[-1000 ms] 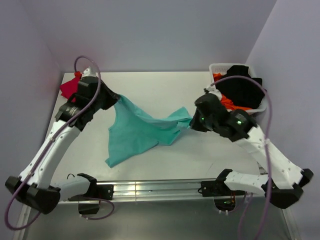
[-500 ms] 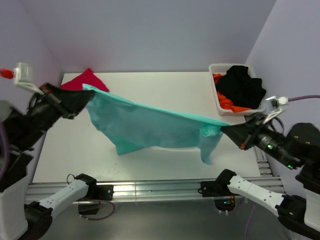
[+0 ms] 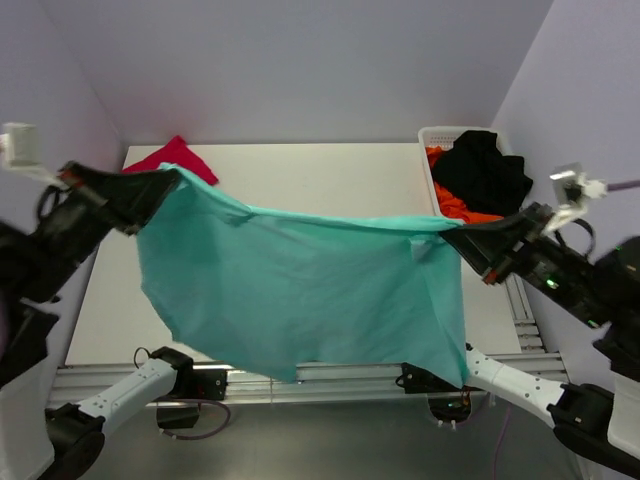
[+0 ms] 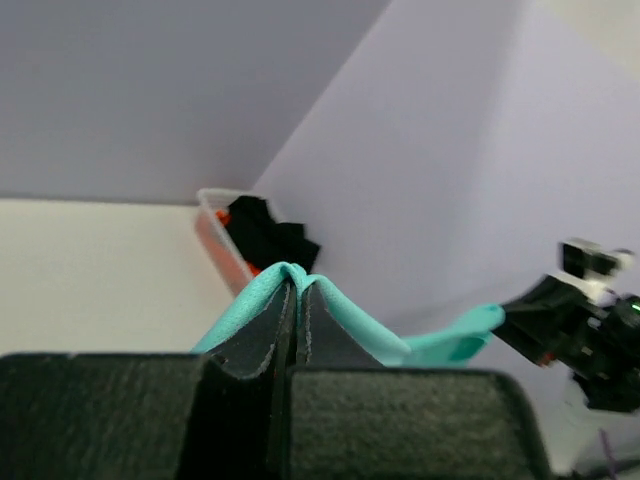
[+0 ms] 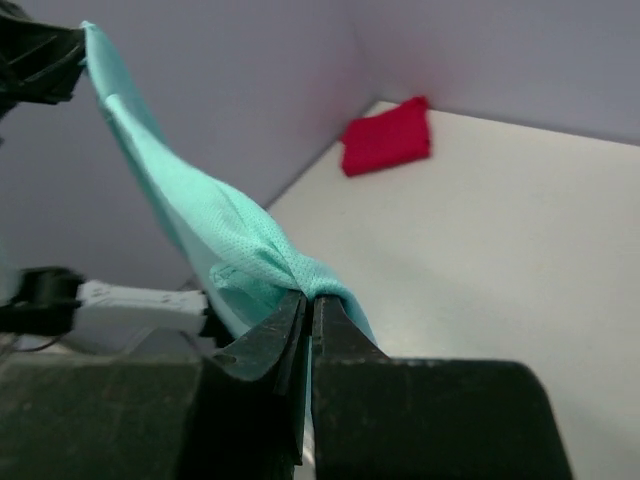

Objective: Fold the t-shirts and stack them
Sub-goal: Flatten the tshirt out

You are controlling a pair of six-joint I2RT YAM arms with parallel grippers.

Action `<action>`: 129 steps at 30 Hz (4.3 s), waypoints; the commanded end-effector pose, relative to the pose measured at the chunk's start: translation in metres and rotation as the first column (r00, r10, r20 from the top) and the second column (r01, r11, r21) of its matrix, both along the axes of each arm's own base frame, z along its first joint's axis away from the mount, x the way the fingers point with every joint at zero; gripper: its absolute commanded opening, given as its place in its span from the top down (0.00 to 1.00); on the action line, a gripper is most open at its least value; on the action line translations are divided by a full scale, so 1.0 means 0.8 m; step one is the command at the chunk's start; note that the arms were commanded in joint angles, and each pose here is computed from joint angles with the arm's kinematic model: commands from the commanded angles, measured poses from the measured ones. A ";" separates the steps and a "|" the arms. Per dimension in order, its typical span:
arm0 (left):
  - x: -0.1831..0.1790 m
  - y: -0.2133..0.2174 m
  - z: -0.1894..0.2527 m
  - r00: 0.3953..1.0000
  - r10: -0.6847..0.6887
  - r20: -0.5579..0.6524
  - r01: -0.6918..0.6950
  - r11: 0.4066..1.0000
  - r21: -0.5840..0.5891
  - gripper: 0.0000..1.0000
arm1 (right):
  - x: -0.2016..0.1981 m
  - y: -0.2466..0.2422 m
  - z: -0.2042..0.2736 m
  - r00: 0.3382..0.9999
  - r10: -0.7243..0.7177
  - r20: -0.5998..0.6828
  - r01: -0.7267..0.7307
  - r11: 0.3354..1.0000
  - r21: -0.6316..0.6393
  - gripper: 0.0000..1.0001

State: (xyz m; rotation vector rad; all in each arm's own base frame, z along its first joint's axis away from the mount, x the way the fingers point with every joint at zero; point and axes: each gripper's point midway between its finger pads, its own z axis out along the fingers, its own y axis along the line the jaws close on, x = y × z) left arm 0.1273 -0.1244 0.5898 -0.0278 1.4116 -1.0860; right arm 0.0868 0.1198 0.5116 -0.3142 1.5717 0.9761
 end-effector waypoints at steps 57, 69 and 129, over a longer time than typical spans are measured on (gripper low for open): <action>0.341 0.016 -0.595 0.490 0.415 -0.767 -0.038 0.889 0.456 1.00 | 0.536 0.167 -0.526 0.453 -0.469 -0.758 0.121 0.875 -0.469 1.00; 0.315 0.027 -0.683 0.360 0.462 -0.811 0.011 0.867 0.499 1.00 | 0.553 0.105 -0.589 0.376 -0.550 -0.746 0.141 0.829 -0.541 1.00; 0.275 0.074 -0.515 0.426 0.558 -0.712 -0.186 0.824 0.534 0.28 | 0.505 0.226 -0.565 0.447 -0.297 -0.844 0.001 0.943 -0.332 1.00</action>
